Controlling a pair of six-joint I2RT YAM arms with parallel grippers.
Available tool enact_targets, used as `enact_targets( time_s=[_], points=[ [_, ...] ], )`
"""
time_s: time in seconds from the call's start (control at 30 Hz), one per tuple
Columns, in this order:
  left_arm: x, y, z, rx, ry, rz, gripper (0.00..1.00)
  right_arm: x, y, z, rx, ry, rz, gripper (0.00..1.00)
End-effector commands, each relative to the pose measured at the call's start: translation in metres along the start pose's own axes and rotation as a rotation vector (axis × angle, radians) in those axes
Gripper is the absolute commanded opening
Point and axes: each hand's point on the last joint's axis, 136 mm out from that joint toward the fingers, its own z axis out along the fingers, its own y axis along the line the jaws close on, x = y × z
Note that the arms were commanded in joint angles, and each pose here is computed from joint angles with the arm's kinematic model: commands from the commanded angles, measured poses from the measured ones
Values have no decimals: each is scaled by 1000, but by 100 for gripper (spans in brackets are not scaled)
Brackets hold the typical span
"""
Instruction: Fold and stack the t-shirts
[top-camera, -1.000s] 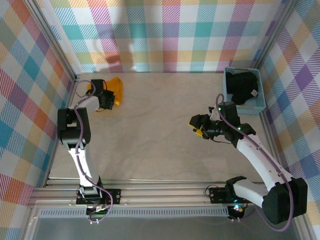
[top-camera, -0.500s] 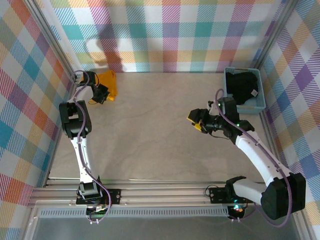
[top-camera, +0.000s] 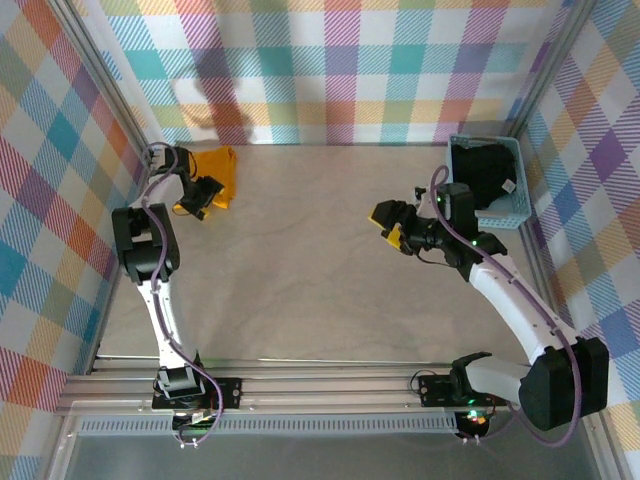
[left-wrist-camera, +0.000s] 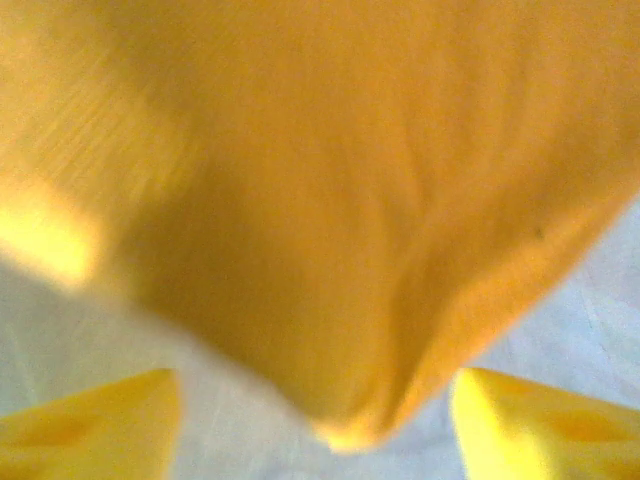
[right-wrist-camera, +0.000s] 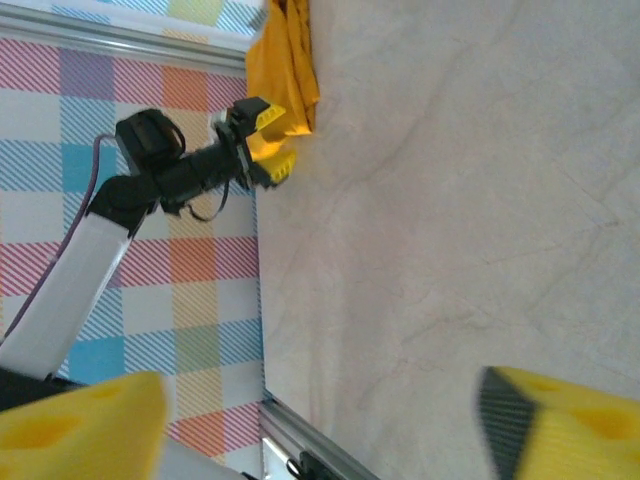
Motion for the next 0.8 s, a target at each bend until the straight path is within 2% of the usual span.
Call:
enact_targets(
  time_s=[0.0, 0.1, 0.27, 0.33, 0.4, 0.5, 0.57, 0.6, 0.7, 0.77],
  points=[
    [0, -42, -88, 114, -142, 61, 100, -19, 26, -25, -24, -137, -82, 100],
    [23, -34, -142, 93, -238, 25, 100, -30, 14, -39, 83, -212, -53, 100],
    [67, 3, -215, 78, -446, 11, 100, -40, 0, -68, 255, -311, -147, 100],
    [80, 22, -239, 3, -530, 41, 100, -46, -19, -82, 411, -338, -173, 100],
    [89, 47, -262, -97, -664, 85, 100, -55, -52, -105, 632, -409, -183, 100],
    [105, 62, -263, -60, -770, 284, 100, -69, -80, -114, 722, -541, -379, 100],
    [112, 88, -254, -149, -815, 402, 100, -75, -104, -118, 759, -661, -490, 100],
    [117, 99, -240, -179, -793, 464, 100, -75, -118, -117, 783, -696, -564, 100],
    [133, 93, -207, -85, -760, 641, 100, -71, -160, -110, 869, -696, -644, 100],
    [130, 96, -193, -87, -793, 658, 100, -68, -185, -99, 890, -649, -651, 100]
  ],
)
